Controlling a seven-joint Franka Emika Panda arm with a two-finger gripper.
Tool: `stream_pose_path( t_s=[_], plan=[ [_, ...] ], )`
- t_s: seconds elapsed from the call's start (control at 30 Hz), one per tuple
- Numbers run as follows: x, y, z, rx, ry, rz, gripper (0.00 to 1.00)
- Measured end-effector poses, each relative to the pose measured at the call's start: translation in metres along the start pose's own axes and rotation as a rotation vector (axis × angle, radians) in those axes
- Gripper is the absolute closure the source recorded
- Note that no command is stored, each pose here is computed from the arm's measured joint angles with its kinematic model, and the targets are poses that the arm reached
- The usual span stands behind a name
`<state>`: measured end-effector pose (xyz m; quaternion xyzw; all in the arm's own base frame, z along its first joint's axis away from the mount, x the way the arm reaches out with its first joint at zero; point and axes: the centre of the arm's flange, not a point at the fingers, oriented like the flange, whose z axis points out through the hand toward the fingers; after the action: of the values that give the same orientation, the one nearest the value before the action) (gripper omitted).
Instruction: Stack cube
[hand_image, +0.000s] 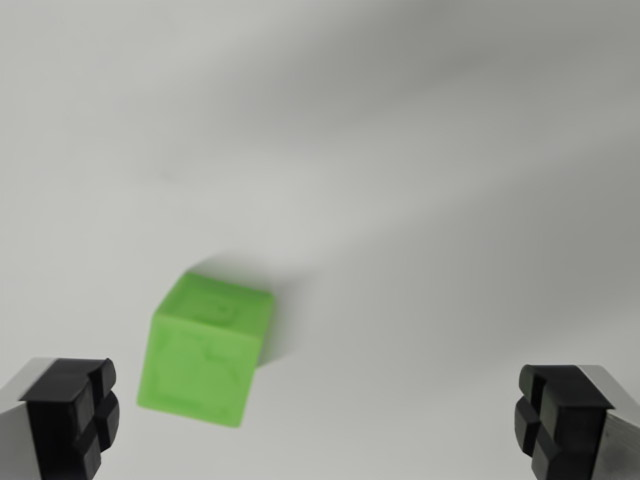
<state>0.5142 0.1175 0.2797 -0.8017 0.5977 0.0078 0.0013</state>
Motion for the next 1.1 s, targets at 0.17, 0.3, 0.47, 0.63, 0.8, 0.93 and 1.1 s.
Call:
stream_pose_path(
  t_s=[0.17, 0.3, 0.47, 0.63, 0.8, 0.93, 1.1],
  plan=[
    [-0.016, 0.002, 0.013, 0.001, 0.0016, 0.036, 0.0],
    [-0.028, 0.004, 0.022, 0.0017, 0.0029, 0.064, 0.0],
    [-0.046, 0.007, 0.037, 0.0018, 0.0053, 0.105, 0.0],
    [-0.062, 0.009, 0.05, 0.0023, 0.0064, 0.14, 0.0],
    [-0.078, 0.011, 0.063, 0.004, 0.0077, 0.177, 0.0],
    [-0.093, 0.014, 0.075, 0.0039, 0.0094, 0.209, 0.0],
    [-0.106, 0.016, 0.088, 0.0052, 0.0097, 0.23, 0.0]
  ],
)
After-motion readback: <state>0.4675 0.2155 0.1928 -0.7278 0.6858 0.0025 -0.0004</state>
